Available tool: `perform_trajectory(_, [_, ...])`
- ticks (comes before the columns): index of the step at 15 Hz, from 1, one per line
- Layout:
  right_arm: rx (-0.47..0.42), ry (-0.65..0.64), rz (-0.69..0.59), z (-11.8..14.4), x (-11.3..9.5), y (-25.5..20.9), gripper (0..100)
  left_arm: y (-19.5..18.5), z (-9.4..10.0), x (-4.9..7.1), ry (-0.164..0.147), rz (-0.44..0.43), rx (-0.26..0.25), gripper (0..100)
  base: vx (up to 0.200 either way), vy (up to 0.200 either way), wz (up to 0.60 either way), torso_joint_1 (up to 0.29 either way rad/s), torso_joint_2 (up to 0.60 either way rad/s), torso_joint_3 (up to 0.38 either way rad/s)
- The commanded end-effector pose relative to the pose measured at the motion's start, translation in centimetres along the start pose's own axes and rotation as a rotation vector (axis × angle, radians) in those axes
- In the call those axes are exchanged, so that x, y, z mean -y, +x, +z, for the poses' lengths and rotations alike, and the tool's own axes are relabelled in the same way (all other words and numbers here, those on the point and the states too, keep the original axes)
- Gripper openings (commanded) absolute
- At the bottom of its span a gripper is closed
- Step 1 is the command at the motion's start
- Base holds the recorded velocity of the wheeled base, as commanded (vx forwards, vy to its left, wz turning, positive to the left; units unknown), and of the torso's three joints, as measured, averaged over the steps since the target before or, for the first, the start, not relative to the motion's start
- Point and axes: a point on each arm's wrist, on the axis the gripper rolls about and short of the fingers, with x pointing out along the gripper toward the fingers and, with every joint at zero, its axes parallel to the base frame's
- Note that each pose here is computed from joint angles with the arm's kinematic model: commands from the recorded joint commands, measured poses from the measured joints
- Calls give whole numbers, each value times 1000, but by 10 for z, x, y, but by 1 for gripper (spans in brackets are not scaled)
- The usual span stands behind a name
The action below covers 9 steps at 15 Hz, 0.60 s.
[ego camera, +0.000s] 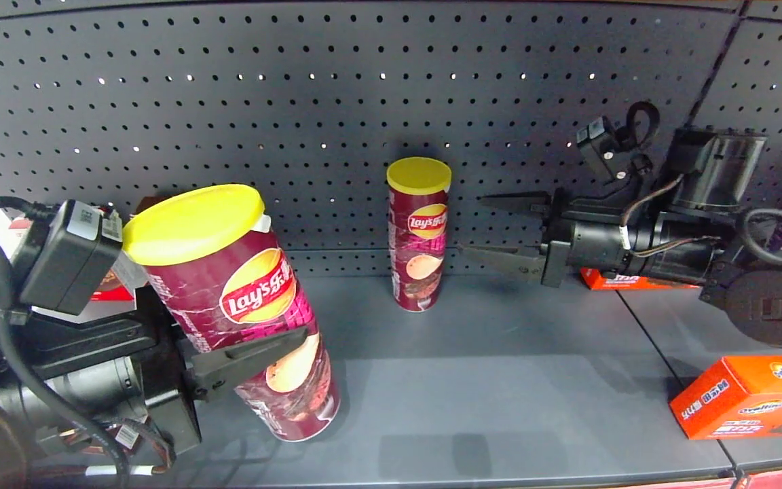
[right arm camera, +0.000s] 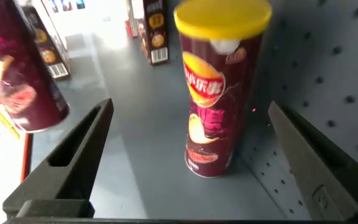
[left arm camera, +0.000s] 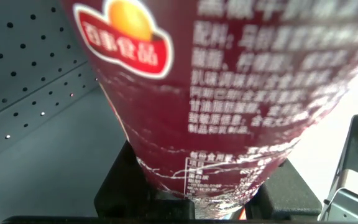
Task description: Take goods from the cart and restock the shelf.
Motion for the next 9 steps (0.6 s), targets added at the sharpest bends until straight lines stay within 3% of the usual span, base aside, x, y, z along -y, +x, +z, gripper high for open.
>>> perform_trajectory(1, [-21, 20, 5, -13, 7, 11, 100, 0, 0, 0, 1, -1, -1, 0, 0, 0, 0, 0, 0, 0])
perform_trajectory(9, [-62, 59, 31, -43, 17, 39, 100, 2, -1, -1, -3, -1, -5, 0, 0, 0, 0, 0, 0, 0])
